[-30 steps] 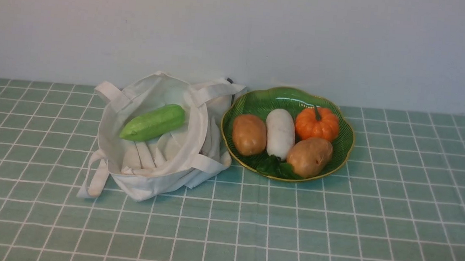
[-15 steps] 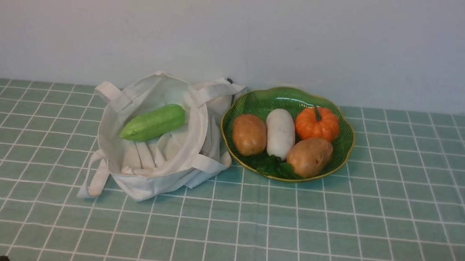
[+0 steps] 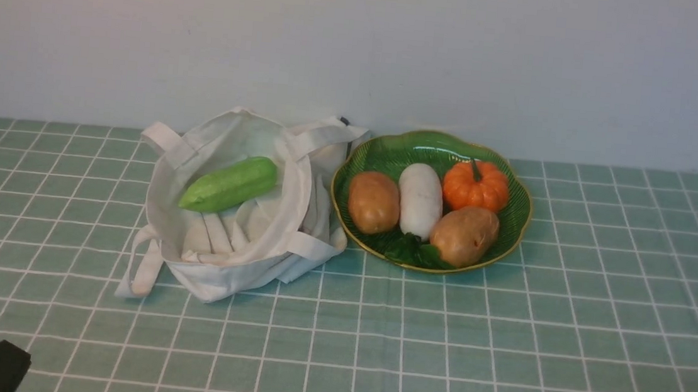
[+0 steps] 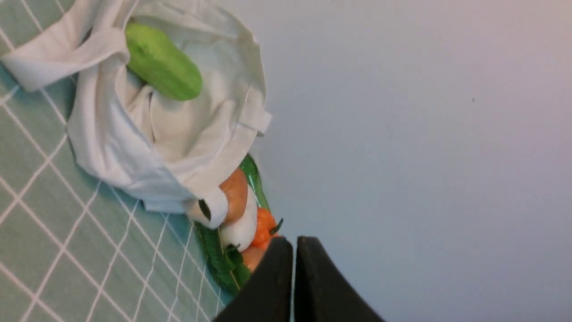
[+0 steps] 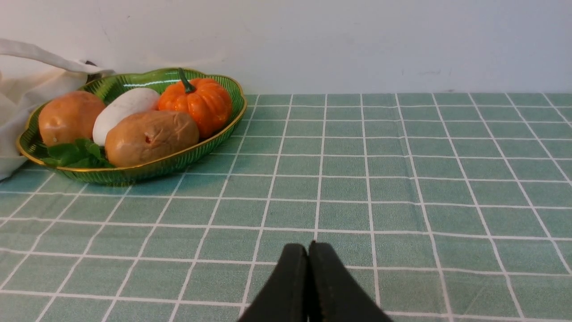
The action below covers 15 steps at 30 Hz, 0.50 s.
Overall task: Take vegetables from cloth bag on blue coffee tablecloth place on plate.
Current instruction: 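Reach into the cloth bag and grasp the green cucumber with the left gripper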
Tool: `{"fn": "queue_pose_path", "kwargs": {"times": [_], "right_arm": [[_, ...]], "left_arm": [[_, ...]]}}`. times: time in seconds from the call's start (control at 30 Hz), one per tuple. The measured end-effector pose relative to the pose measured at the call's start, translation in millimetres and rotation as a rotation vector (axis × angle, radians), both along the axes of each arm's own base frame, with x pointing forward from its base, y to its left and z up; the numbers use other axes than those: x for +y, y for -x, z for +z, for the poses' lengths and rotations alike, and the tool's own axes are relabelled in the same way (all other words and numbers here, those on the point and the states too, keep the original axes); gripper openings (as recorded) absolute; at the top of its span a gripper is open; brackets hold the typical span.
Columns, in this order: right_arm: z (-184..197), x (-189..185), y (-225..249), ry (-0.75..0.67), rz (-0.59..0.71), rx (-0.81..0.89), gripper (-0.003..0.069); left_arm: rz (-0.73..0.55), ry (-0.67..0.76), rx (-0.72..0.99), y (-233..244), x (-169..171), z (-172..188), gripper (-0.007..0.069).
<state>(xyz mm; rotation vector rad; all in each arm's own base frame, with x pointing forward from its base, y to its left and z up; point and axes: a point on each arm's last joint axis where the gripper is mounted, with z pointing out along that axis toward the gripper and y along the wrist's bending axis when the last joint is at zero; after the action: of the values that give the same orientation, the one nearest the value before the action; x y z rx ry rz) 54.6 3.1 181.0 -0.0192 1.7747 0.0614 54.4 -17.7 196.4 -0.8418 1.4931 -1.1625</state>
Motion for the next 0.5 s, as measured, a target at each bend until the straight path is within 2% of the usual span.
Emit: {"fn": "queue_pose_path", "kwargs": {"times": [0.03, 0.17, 0.3, 0.4, 0.43, 0.47, 0.5], "right_arm": [[0.0, 0.0, 0.0, 0.0, 0.0, 0.0, -0.0016], [0.0, 0.0, 0.0, 0.0, 0.0, 0.0, -0.0016], [0.0, 0.0, 0.0, 0.0, 0.0, 0.0, -0.0016], [0.0, 0.0, 0.0, 0.0, 0.0, 0.0, -0.0016], [0.0, 0.0, 0.0, 0.0, 0.0, 0.0, -0.0016], [0.0, 0.0, 0.0, 0.0, 0.0, 0.0, -0.0016], [0.0, 0.0, 0.0, 0.0, 0.0, 0.0, -0.0016]], "left_arm": [[-0.003, -0.095, -0.027, 0.4, -0.1, 2.3, -0.0005], [-0.058, -0.227, -0.097, 4.8, -4.8, 29.8, -0.0005], [-0.166, -0.383, -0.083, -3.5, -14.3, 85.2, -0.0005], [-0.354, -0.545, 0.138, -35.1, -27.1, 101.9, -0.0005], [-0.437, -0.612, 0.261, -55.4, -31.1, 102.7, -0.0005], [-0.432, -0.625, 0.252, -55.6, -30.6, 105.4, -0.0005], [-0.498, -0.719, 0.373, -80.2, -31.9, 101.7, -0.0005]]}}
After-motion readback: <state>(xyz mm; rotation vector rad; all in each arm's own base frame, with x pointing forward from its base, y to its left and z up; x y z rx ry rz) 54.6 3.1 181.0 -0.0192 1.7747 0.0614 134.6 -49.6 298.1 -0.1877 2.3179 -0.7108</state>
